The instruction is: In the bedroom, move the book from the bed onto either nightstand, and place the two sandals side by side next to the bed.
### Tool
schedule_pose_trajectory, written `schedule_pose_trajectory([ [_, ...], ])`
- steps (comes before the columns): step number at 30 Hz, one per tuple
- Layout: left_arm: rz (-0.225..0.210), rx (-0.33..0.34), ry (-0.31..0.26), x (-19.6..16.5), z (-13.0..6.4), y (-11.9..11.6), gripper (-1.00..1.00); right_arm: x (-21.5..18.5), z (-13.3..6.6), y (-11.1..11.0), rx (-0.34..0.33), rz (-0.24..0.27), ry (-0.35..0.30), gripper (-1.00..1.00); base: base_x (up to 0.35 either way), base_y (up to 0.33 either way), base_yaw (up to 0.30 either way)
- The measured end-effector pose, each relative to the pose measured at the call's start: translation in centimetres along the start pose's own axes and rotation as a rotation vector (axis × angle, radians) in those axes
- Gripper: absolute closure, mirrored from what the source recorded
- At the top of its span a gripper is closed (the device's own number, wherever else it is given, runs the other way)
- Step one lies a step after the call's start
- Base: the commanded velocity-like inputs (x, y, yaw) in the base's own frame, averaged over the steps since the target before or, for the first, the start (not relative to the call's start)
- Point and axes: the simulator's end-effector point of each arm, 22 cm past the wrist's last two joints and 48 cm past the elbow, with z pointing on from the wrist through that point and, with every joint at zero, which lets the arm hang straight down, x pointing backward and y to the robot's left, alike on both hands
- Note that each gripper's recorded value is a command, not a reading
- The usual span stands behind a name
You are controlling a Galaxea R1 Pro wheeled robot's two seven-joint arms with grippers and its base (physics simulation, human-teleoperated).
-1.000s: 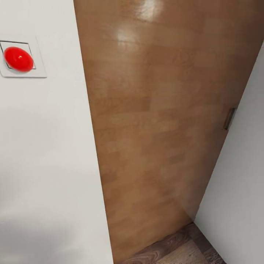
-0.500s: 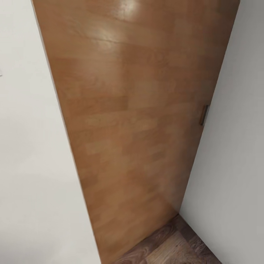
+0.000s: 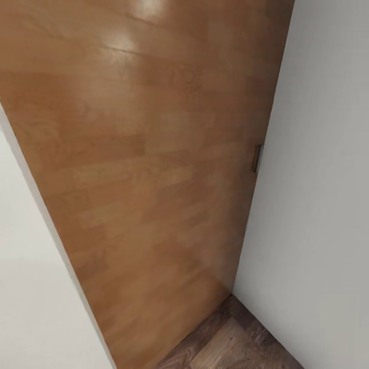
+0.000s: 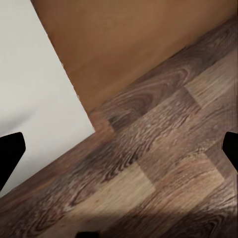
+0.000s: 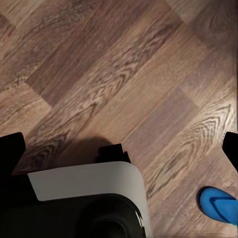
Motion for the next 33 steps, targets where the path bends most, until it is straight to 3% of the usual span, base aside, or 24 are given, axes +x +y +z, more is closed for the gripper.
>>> schedule_pose_trajectory([
  [25, 0.000, -0.001, 0.014, 0.54, 0.06, 0.08, -1.00, 0.49, 0.04, -0.07, 0.002, -0.002, 0.012, -1.00, 0.001, 0.000, -0.278],
  [33, 0.000, -0.002, 0.016, 0.63, 0.04, 0.12, -1.00, 0.57, 0.02, -0.07, 0.002, -0.002, 0.014, -1.00, 0.155, 0.000, -0.108],
])
